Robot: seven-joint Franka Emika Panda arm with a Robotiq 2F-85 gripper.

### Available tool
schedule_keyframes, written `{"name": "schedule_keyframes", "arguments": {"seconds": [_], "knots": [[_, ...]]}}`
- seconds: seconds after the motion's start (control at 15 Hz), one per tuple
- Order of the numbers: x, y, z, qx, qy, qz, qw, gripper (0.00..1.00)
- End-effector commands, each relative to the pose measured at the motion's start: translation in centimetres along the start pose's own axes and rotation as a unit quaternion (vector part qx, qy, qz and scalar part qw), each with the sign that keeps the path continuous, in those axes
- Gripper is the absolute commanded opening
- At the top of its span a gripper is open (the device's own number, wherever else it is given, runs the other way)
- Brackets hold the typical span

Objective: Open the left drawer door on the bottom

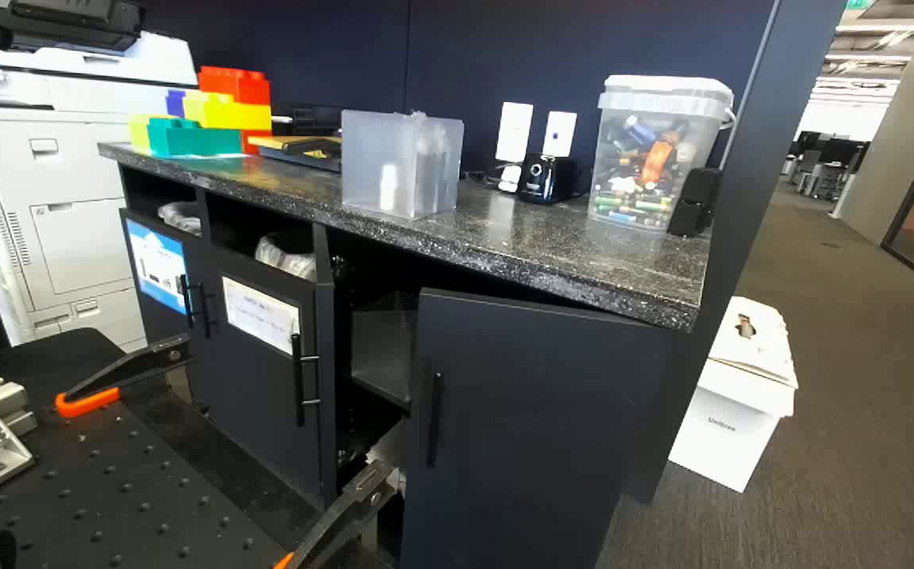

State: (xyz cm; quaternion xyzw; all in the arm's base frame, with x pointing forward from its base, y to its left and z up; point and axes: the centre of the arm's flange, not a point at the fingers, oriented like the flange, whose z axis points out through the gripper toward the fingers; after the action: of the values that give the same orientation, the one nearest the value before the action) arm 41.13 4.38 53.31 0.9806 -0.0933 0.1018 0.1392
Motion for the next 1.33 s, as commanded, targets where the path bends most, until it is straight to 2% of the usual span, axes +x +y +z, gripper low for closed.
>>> {"name": "schedule_keyframes", "arguments": {"seconds": [0.0,0.8,1.0,1.27], "knots": [[0.0,0.0,0.0,0.0,0.0,0.0,1.0,1.0],[0.0,0.0,-0.1,0.0,0.001,0.0,1.0,1.0],[2.6,-1.8,0.6,-0.004,-0.006,0.004,1.0,1.0],[7.3,-4.3,3.7,-0.006,-0.021,0.004,0.9998,1.0]]}}
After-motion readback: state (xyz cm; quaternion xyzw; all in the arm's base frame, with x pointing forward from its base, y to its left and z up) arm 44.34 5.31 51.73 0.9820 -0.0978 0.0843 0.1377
